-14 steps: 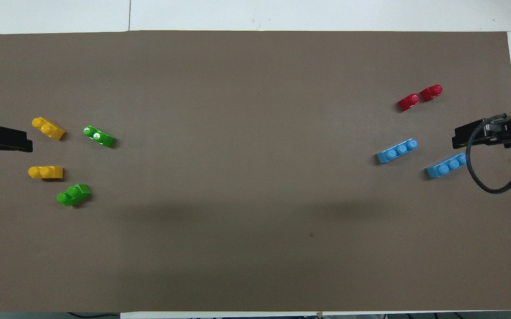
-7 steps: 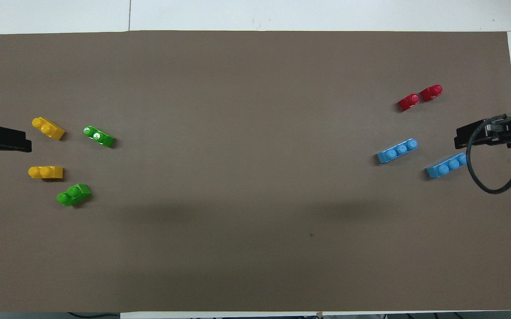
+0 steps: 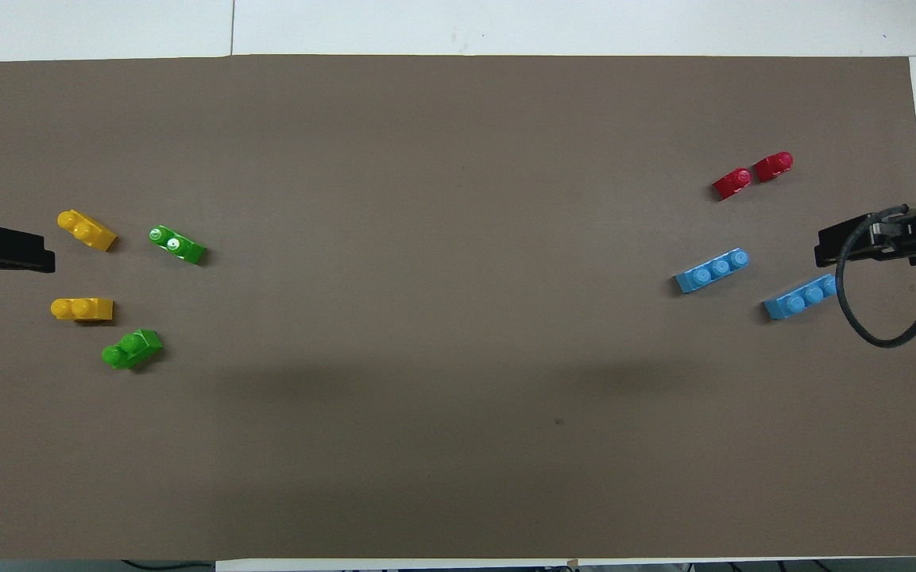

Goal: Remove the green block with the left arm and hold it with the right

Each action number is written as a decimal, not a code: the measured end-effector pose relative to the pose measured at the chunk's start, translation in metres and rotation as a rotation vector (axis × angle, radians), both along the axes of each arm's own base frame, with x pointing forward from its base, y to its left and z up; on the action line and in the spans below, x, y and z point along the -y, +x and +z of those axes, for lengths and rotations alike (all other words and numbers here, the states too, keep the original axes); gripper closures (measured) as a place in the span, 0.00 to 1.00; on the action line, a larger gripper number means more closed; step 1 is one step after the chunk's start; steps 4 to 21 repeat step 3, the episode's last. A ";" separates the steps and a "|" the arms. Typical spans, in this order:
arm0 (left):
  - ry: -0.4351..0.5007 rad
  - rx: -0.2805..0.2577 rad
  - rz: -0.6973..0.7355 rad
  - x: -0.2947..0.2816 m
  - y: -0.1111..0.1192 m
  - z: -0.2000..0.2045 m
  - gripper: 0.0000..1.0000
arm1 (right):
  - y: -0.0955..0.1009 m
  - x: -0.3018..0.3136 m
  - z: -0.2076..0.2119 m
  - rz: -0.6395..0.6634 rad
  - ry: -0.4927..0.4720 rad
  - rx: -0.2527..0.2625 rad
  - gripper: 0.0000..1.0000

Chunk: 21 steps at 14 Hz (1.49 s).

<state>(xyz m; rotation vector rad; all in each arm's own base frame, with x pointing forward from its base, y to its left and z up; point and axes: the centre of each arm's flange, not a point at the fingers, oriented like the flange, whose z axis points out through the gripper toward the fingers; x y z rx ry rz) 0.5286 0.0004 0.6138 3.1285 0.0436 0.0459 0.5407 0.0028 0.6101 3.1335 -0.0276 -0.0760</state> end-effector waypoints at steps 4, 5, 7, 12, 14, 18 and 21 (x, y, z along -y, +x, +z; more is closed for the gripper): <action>0.000 0.001 0.000 0.000 0.000 0.000 0.00 | 0.000 0.000 0.000 -0.014 -0.001 0.000 0.00; 0.000 0.001 0.000 0.000 0.000 0.000 0.00 | 0.000 0.000 0.000 -0.014 -0.001 0.000 0.00; 0.000 0.001 0.000 0.000 0.000 0.000 0.00 | 0.000 0.000 0.000 -0.014 -0.001 0.000 0.00; 0.000 0.001 0.000 0.000 0.000 0.000 0.00 | 0.000 0.000 0.000 -0.014 -0.001 0.000 0.00; 0.000 0.001 0.000 0.000 0.000 0.000 0.00 | 0.000 0.000 0.000 -0.014 -0.001 0.000 0.00; 0.000 0.001 0.000 0.000 0.000 0.000 0.00 | 0.000 0.000 0.000 -0.014 -0.001 0.000 0.00; 0.000 0.001 0.000 0.000 0.000 0.000 0.00 | 0.000 0.000 0.000 -0.014 -0.001 0.000 0.00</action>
